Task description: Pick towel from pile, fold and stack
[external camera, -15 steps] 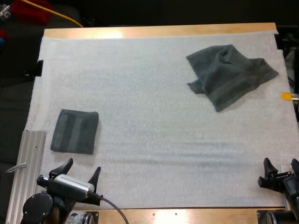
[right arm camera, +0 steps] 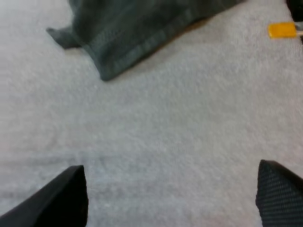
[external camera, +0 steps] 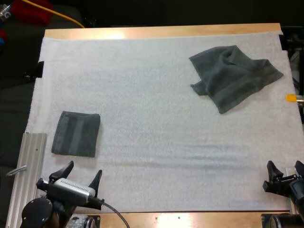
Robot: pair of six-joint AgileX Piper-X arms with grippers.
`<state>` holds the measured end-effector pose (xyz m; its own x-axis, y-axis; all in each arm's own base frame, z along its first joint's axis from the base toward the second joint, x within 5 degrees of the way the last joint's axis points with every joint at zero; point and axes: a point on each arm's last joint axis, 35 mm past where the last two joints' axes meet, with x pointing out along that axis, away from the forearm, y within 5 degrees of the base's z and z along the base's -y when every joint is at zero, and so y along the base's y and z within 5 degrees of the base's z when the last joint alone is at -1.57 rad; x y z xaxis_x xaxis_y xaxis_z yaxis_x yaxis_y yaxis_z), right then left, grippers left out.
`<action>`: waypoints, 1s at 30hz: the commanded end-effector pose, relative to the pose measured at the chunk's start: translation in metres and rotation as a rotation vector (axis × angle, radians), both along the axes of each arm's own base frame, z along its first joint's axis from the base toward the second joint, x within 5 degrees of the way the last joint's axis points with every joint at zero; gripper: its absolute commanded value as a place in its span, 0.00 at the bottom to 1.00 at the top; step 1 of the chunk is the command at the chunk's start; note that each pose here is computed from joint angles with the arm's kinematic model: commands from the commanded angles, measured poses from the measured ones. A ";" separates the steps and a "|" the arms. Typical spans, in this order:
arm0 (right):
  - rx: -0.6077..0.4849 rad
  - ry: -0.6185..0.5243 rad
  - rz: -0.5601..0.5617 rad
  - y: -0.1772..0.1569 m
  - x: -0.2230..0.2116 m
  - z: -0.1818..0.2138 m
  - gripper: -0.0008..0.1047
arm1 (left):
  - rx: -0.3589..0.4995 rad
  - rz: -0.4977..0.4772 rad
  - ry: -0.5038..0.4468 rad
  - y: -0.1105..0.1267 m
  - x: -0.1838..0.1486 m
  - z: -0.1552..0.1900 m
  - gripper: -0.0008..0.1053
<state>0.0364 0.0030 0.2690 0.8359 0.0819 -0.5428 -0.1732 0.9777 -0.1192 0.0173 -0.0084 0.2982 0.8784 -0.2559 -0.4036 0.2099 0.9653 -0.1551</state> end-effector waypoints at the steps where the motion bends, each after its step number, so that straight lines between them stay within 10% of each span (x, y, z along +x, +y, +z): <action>1: 0.011 -0.009 0.015 0.001 0.000 0.007 0.68 | -0.006 -0.002 -0.025 0.000 0.000 0.008 0.67; 30: 0.192 0.088 0.273 0.013 0.071 0.061 0.68 | -0.028 -0.382 0.079 -0.019 0.038 0.063 0.67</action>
